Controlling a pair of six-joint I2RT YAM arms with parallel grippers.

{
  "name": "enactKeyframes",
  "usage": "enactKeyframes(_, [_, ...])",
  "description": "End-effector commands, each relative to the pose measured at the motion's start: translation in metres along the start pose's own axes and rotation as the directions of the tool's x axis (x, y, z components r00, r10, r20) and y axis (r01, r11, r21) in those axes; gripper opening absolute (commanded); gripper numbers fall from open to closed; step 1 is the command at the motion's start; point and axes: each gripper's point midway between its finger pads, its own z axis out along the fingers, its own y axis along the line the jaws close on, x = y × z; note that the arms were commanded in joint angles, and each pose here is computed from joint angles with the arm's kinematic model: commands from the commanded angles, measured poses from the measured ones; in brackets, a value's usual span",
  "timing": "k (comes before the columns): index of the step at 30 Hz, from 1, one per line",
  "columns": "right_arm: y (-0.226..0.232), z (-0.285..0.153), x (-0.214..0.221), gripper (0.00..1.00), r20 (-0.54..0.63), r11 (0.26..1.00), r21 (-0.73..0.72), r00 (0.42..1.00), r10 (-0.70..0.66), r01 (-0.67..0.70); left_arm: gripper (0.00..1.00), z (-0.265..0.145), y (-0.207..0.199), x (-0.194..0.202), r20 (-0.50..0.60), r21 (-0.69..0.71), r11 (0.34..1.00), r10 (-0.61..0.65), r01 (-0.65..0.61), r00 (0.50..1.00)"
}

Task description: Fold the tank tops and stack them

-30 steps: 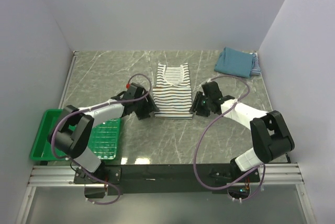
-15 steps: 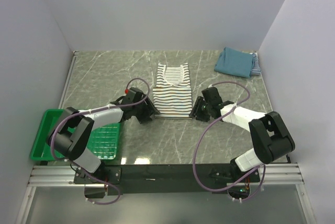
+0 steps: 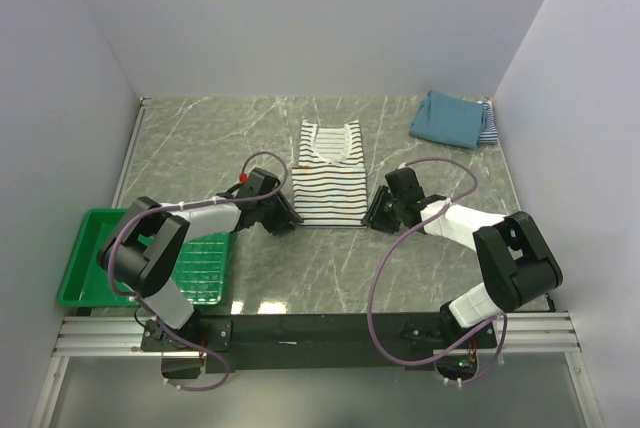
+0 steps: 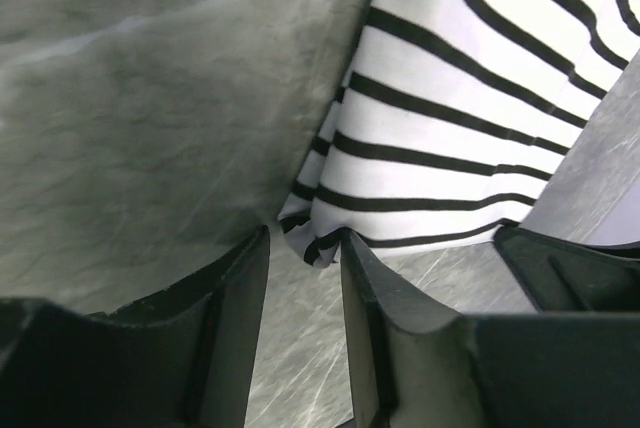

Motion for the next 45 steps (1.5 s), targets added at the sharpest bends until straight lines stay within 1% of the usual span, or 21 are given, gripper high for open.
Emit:
enactKeyframes(1, [-0.007, 0.005, 0.010, 0.41, -0.013, 1.000, 0.018, 1.000, -0.002, 0.002, 0.41, 0.012, 0.017, 0.003, 0.010, -0.086, 0.996, 0.017, -0.016, 1.000])
enactKeyframes(6, [-0.020, 0.010, 0.023, 0.36, -0.043, 0.998, 0.060, 0.999, -0.013, 0.015, 0.39, 0.016, 0.029, 0.011, 0.011, -0.134, 0.990, 0.037, -0.035, 0.999])
enactKeyframes(12, [-0.031, 0.013, 0.030, 0.25, -0.050, 0.996, 0.090, 0.999, -0.010, 0.015, 0.31, 0.016, 0.046, 0.017, 0.010, -0.181, 0.983, 0.042, -0.039, 0.999])
enactKeyframes(17, [-0.032, 0.011, 0.032, 0.15, -0.051, 0.996, 0.089, 0.999, -0.011, 0.016, 0.13, 0.015, 0.048, 0.018, 0.009, -0.183, 0.981, 0.062, -0.059, 0.998])
enactKeyframes(18, [-0.031, 0.011, 0.031, 0.12, -0.049, 0.996, 0.084, 0.999, -0.016, 0.021, 0.06, 0.014, 0.045, 0.018, 0.007, -0.171, 0.983, 0.074, -0.071, 0.997])
enactKeyframes(20, [-0.030, 0.008, 0.031, 0.05, -0.049, 0.997, 0.076, 0.999, -0.023, 0.027, 0.01, 0.012, 0.044, 0.019, 0.002, -0.167, 0.982, 0.094, -0.092, 0.996])
enactKeyframes(23, [-0.027, 0.003, 0.036, 0.00, -0.055, 0.996, 0.069, 0.997, -0.052, 0.056, 0.01, 0.005, 0.040, 0.026, -0.001, -0.155, 0.980, 0.127, -0.126, 0.992])
enactKeyframes(27, [-0.022, -0.009, 0.051, 0.00, -0.062, 0.996, 0.043, 0.995, -0.077, 0.079, 0.01, -0.011, 0.040, 0.041, -0.016, -0.131, 0.982, 0.134, -0.135, 0.991])
enactKeyframes(29, [-0.017, -0.018, 0.067, 0.00, -0.071, 0.994, 0.015, 0.992, -0.106, 0.107, 0.00, -0.019, 0.049, 0.054, -0.031, -0.141, 0.979, 0.145, -0.148, 0.989])
enactKeyframes(30, [-0.015, -0.022, 0.074, 0.00, -0.078, 0.995, 0.004, 0.992, -0.102, 0.103, 0.01, -0.028, 0.043, 0.064, -0.037, -0.112, 0.981, 0.156, -0.159, 0.987])
enactKeyframes(31, [-0.019, -0.025, 0.086, 0.00, -0.095, 0.994, 0.002, 0.990, -0.107, 0.108, 0.01, -0.033, 0.046, 0.072, -0.048, -0.114, 0.980, 0.159, -0.164, 0.986])
enactKeyframes(32, [-0.009, -0.035, 0.094, 0.00, -0.090, 0.992, -0.042, 0.989, -0.118, 0.115, 0.01, -0.038, 0.052, 0.081, -0.065, -0.120, 0.981, 0.146, -0.153, 0.987])
enactKeyframes(34, [-0.010, -0.045, 0.110, 0.00, -0.110, 0.991, -0.054, 0.986, -0.127, 0.121, 0.01, -0.058, 0.042, 0.102, -0.088, -0.061, 0.982, 0.175, -0.181, 0.981])
enactKeyframes(35, [0.000, -0.057, 0.110, 0.00, -0.082, 0.988, -0.097, 0.988, -0.132, 0.124, 0.01, -0.068, 0.047, 0.112, -0.108, -0.076, 0.983, 0.156, -0.164, 0.982])
enactKeyframes(36, [0.002, -0.066, 0.123, 0.00, -0.103, 0.986, -0.106, 0.984, -0.142, 0.131, 0.01, -0.083, 0.037, 0.120, -0.091, -0.028, 0.982, 0.185, -0.188, 0.979])
enactKeyframes(37, [0.013, -0.079, 0.121, 0.00, -0.075, 0.980, -0.153, 0.987, -0.143, 0.130, 0.01, -0.090, 0.035, 0.121, -0.069, -0.022, 0.983, 0.183, -0.185, 0.981])
enactKeyframes(38, [0.012, -0.085, 0.121, 0.00, -0.074, 0.983, -0.140, 0.989, -0.126, 0.114, 0.01, -0.098, 0.039, 0.127, -0.080, -0.037, 0.984, 0.170, -0.173, 0.982])
enactKeyframes(40, [0.029, -0.103, 0.115, 0.00, -0.045, 0.974, -0.199, 0.991, -0.122, 0.111, 0.01, -0.113, 0.031, 0.123, -0.065, 0.009, 0.990, 0.143, -0.142, 0.988])
enactKeyframes(43, [0.048, -0.119, 0.100, 0.00, -0.004, 0.966, -0.227, 0.992, -0.125, 0.121, 0.01, -0.126, 0.014, 0.110, -0.006, 0.047, 0.990, 0.130, -0.130, 0.991])
enactKeyframes(44, [0.051, -0.121, 0.097, 0.00, -0.001, 0.965, -0.224, 0.990, -0.141, 0.137, 0.00, -0.130, 0.002, 0.097, 0.029, 0.061, 0.990, 0.125, -0.126, 0.992])
enactKeyframes(45, [0.063, -0.128, 0.082, 0.00, 0.049, 0.963, -0.227, 0.989, -0.137, 0.145, 0.01, -0.129, -0.001, 0.092, 0.037, 0.056, 0.990, 0.126, -0.128, 0.991])
